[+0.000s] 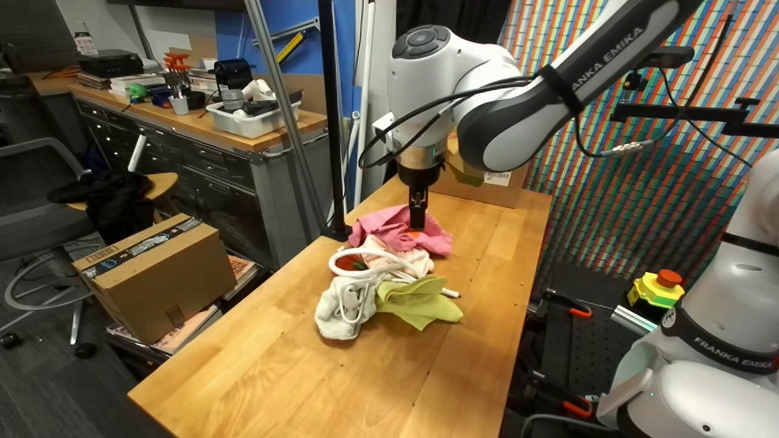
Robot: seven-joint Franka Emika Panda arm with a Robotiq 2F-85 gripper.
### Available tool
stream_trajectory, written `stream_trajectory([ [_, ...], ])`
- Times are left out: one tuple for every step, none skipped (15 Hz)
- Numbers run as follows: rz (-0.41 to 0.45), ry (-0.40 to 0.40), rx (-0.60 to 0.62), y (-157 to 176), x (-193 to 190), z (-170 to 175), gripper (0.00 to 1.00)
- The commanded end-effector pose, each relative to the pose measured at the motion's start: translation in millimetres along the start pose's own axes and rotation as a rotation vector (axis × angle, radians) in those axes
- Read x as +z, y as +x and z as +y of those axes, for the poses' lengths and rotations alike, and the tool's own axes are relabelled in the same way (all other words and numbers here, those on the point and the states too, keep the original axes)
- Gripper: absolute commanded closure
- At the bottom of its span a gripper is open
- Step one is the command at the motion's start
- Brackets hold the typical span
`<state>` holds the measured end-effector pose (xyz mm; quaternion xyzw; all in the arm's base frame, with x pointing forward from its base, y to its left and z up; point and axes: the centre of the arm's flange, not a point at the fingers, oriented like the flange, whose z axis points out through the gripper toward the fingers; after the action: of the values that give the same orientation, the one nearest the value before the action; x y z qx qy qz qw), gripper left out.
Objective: Spread the objects on the table
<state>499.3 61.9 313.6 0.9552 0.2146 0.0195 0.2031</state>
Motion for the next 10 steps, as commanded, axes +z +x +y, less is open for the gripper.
stream_trajectory([
  [0.04, 0.0, -0.001, 44.7, 30.3, 26.9, 0.0],
  [0.052, 0.009, -0.009, 50.2, 37.1, 36.6, 0.0],
  [0.062, 0.003, 0.0, 56.9, 47.2, 43.3, 0.0],
  [0.063, 0.006, 0.001, 62.6, 55.2, 54.0, 0.0],
  [0.066, 0.005, 0.003, 68.5, 65.4, 62.3, 0.0],
  [0.074, -0.005, 0.011, 73.3, 76.5, 70.5, 0.0],
  [0.071, 0.005, 0.019, 79.7, 86.3, 80.5, 0.0],
  [0.071, 0.008, 0.021, 83.8, 96.8, 88.1, 0.0],
  [0.059, 0.02, 0.025, 87.4, 105.8, 96.5, 0.0],
  [0.054, 0.03, 0.028, 90.1, 116.0, 102.1, 0.0],
])
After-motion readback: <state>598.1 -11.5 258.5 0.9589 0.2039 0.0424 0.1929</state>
